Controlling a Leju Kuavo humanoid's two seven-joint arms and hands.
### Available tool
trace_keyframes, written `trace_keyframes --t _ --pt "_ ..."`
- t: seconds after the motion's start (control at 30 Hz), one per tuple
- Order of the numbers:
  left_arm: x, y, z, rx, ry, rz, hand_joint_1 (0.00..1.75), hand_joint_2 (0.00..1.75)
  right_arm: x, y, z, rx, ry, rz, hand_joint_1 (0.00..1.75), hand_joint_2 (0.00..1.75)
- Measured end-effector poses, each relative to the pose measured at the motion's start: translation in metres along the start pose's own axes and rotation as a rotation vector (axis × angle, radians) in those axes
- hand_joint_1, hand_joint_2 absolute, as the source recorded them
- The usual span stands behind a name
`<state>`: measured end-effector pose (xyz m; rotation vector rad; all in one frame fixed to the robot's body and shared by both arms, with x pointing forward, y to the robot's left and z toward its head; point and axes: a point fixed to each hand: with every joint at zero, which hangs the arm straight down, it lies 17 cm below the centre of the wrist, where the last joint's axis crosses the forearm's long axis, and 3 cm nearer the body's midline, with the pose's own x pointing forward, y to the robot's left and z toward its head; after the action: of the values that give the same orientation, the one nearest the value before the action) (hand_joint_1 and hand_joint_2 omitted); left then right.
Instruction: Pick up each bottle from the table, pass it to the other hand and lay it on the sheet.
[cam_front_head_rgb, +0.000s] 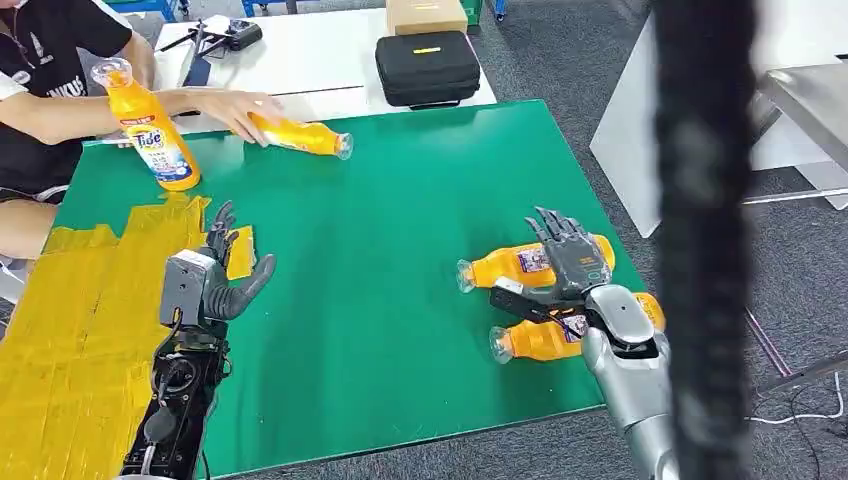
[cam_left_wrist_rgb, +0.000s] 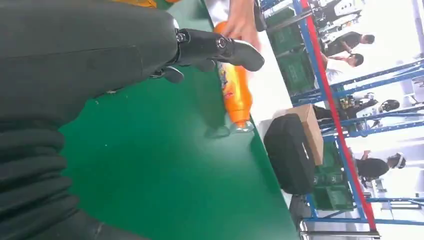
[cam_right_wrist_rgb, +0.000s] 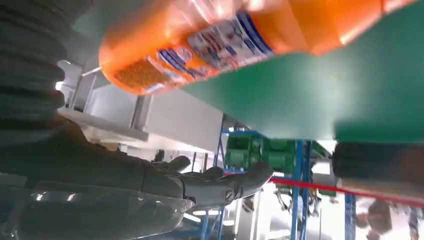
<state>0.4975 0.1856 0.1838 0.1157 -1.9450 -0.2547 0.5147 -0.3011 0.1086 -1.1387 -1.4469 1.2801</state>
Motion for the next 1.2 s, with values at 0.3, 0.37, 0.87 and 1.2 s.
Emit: trace_keyframes --t 0.3,0.37,0.87,1.2 --pt "-0.002 0.003 0.0 0.014 0.016 0.029 0.0 1.75 -0.037 0.031 -0.001 0.126 0.094 0.05 0.0 1.75" --pt "-0.002 0.003 0.0 0.014 0.017 0.031 0.0 1.75 -0.045 0.035 -0.001 0.145 0.122 0.072 0.0 1.75" --pt "-0.003 -0.004 0.0 0.004 0.026 0.053 0.0 1.75 -0.092 0.072 -0.003 0.304 0.232 0.042 0.0 1.75" --pt "-0.001 -0.013 -0.002 -0.014 0.023 0.065 0.0 1.75 -0.102 0.08 -0.004 0.359 0.262 -0.005 1.73 1.75"
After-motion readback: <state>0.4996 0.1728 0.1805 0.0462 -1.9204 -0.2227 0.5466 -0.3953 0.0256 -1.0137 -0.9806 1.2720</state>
